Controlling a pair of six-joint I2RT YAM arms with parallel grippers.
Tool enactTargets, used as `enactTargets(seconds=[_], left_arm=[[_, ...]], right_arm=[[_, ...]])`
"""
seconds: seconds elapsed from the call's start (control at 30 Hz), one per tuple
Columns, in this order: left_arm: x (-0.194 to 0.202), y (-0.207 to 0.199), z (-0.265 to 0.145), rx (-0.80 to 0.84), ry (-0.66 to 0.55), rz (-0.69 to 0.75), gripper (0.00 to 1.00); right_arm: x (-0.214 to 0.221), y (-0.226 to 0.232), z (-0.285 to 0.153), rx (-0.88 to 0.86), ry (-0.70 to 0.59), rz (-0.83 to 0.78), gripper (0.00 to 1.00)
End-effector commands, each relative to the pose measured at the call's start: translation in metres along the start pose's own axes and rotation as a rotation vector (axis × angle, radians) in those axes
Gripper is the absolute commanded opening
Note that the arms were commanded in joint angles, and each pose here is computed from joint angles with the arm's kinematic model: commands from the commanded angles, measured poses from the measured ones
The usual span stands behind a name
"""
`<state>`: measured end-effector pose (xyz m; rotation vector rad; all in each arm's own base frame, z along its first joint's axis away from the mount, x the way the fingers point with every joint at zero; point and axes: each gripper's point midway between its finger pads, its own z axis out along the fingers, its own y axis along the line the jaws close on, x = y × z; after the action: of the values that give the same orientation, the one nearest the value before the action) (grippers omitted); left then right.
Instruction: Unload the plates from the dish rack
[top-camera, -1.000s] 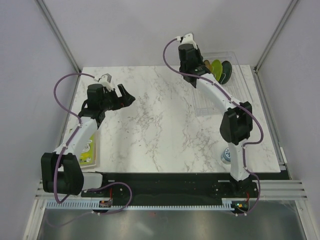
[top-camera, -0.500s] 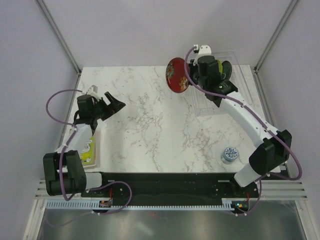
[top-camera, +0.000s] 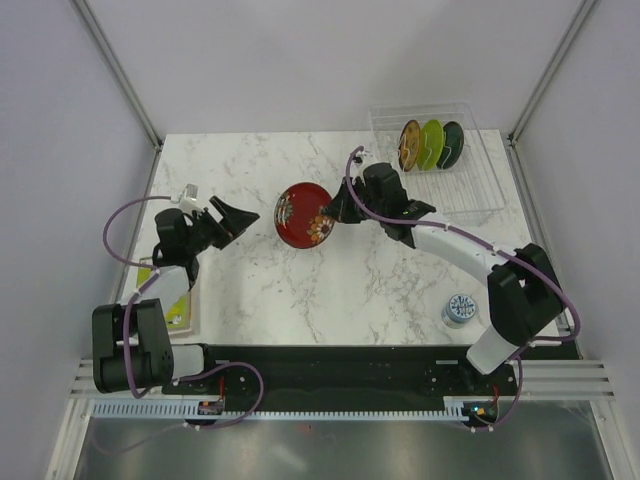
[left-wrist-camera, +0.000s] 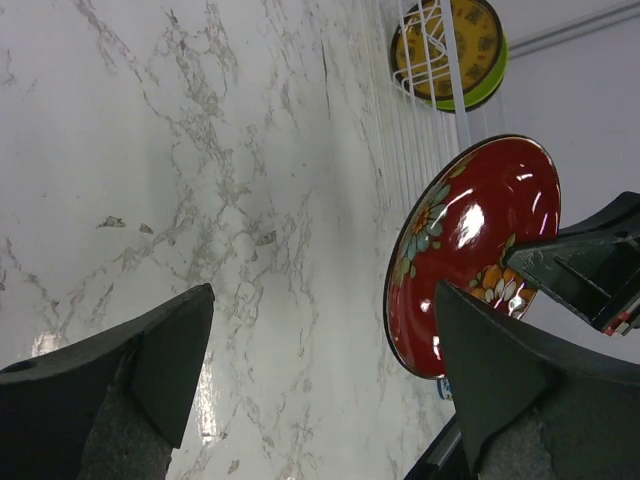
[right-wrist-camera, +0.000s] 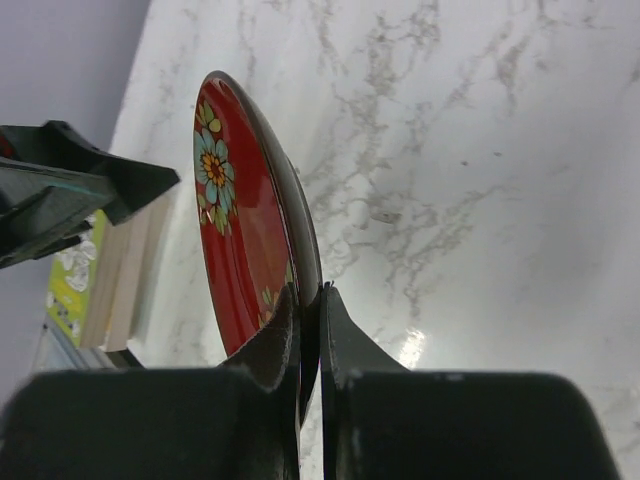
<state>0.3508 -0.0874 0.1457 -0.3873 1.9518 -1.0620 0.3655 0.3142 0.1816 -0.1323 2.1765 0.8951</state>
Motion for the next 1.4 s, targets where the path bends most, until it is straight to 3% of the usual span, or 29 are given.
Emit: enactTargets(seconds=[0.0,0.23,0.4,0.53,0.67,0.77,0.9,0.97,1.07,1.13,1.37], left_arm=[[0.004,-0.021,-0.004,0.118,0.004,-0.009,0.97],[0.009,-0.03,-0.009,0.174,0.003,-0.024,0.95],[0.006,-0.036,-0.009,0.201,-0.001,-0.012,0.83],[0.008,-0.034,-0.005,0.208,0.024,-0.016,0.58],[0.011,-0.03,-0.002,0.195,0.035,-0.018,0.02],[0.008,-0.019,0.0,0.124,0.023,-0.005,0.02],[-0.003,-0.004,-0.004,-0.005,-0.022,0.056,0.02],[-0.01,0.011,-0.009,-0.129,-0.054,0.042,0.02],[-0.019,0.032,-0.014,-0.27,-0.088,0.061,0.02],[-0.02,0.04,-0.014,-0.308,-0.093,0.055,0.02],[-0.02,0.072,0.002,-0.4,-0.057,0.018,0.02]], right_arm=[[-0.033,0.063,0.005,-0.246,-0.125,0.051,0.0],[-0.012,0.093,0.023,-0.361,-0.064,0.093,0.0],[0.001,0.115,0.027,-0.447,-0.028,0.11,0.0],[0.004,0.121,0.026,-0.47,-0.017,0.104,0.0],[0.002,0.126,0.022,-0.474,-0.006,0.09,0.0],[0.001,0.117,0.021,-0.416,-0.007,0.052,0.05],[-0.005,0.099,0.018,-0.301,-0.023,-0.017,0.36],[-0.017,0.074,0.014,-0.183,-0.045,-0.047,0.62],[-0.041,0.034,-0.003,-0.007,-0.092,-0.101,0.74],[-0.069,0.005,-0.022,0.106,-0.169,-0.135,0.77],[-0.131,-0.05,-0.064,0.319,-0.242,-0.202,0.81]])
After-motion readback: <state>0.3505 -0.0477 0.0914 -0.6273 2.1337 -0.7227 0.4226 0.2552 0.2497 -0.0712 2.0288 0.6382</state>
